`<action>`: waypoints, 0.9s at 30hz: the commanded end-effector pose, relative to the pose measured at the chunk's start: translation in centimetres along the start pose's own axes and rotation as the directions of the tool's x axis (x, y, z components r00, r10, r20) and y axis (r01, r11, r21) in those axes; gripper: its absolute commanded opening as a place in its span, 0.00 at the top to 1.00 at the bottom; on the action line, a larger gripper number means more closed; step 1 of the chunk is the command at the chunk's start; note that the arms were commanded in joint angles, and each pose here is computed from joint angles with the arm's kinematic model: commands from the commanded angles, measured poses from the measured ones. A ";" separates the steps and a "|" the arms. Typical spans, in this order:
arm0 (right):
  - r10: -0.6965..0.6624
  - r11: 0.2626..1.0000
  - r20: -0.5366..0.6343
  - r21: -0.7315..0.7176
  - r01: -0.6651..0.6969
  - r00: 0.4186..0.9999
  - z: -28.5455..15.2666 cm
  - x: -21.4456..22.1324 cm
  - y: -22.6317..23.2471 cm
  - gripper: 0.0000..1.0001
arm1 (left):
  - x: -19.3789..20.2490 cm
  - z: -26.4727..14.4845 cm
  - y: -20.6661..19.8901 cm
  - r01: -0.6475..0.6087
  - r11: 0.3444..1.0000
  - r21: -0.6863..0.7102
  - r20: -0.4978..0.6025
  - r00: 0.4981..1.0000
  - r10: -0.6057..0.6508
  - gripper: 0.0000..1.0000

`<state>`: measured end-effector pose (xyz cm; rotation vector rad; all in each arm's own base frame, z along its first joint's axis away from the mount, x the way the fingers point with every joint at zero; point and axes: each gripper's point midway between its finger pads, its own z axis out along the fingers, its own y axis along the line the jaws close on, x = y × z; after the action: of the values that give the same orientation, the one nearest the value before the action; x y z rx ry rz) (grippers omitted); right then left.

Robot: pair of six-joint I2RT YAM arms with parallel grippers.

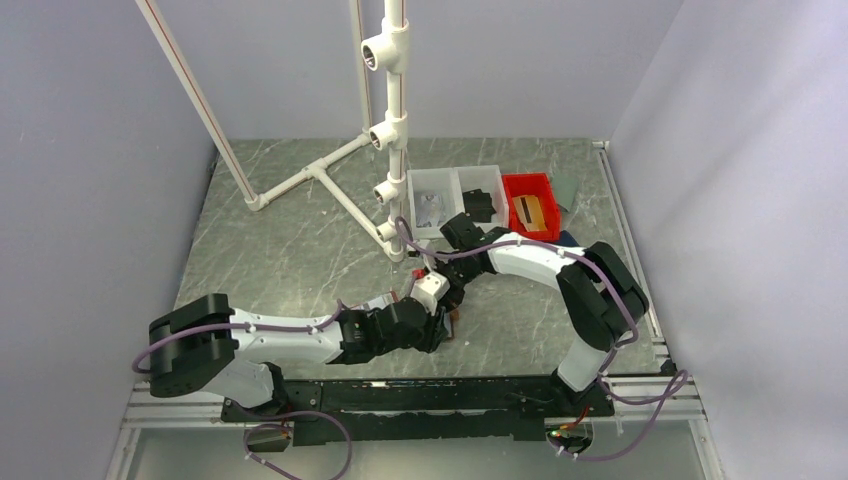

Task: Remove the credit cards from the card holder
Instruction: Open the card holder at the center of the board.

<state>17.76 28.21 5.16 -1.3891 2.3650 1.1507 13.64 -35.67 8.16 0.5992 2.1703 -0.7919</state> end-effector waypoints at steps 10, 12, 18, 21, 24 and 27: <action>-0.064 0.987 0.005 0.150 0.062 0.998 -1.1 -0.3 -2.2 0.89 | 2.0 -0.6 8.4 0.098 0.898 -0.429 0.055 0.995 -0.083 0.53; -0.069 0.982 -0.004 0.174 0.069 0.998 -1.3 -0.1 -2.6 0.89 | 2.4 -0.7 8.9 0.119 0.890 -0.441 0.054 0.993 -0.106 0.51; -0.095 0.982 0.014 0.167 0.092 0.995 -2.6 -0.1 -2.3 0.87 | 2.7 0.5 8.5 0.203 0.927 -0.315 0.037 0.979 -0.201 0.47; -0.106 0.983 0.016 0.151 0.103 0.994 -3.0 0.2 -2.0 0.84 | 2.6 1.1 7.8 0.239 0.949 -0.205 0.035 0.971 -0.237 0.46; -0.107 0.975 -0.014 0.193 0.108 0.994 -3.0 0.9 -3.0 0.84 | 2.7 1.4 7.0 0.245 0.960 -0.137 0.015 0.969 -0.245 0.46; -0.106 0.971 -0.036 0.214 0.111 0.994 -3.0 1.4 -3.5 0.85 | 2.9 2.0 6.6 0.250 0.960 -0.128 -0.019 0.967 -0.254 0.45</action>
<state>20.47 25.14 5.02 -1.4021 2.3257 0.8863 18.03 -30.89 3.51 0.1959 2.2879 -0.7009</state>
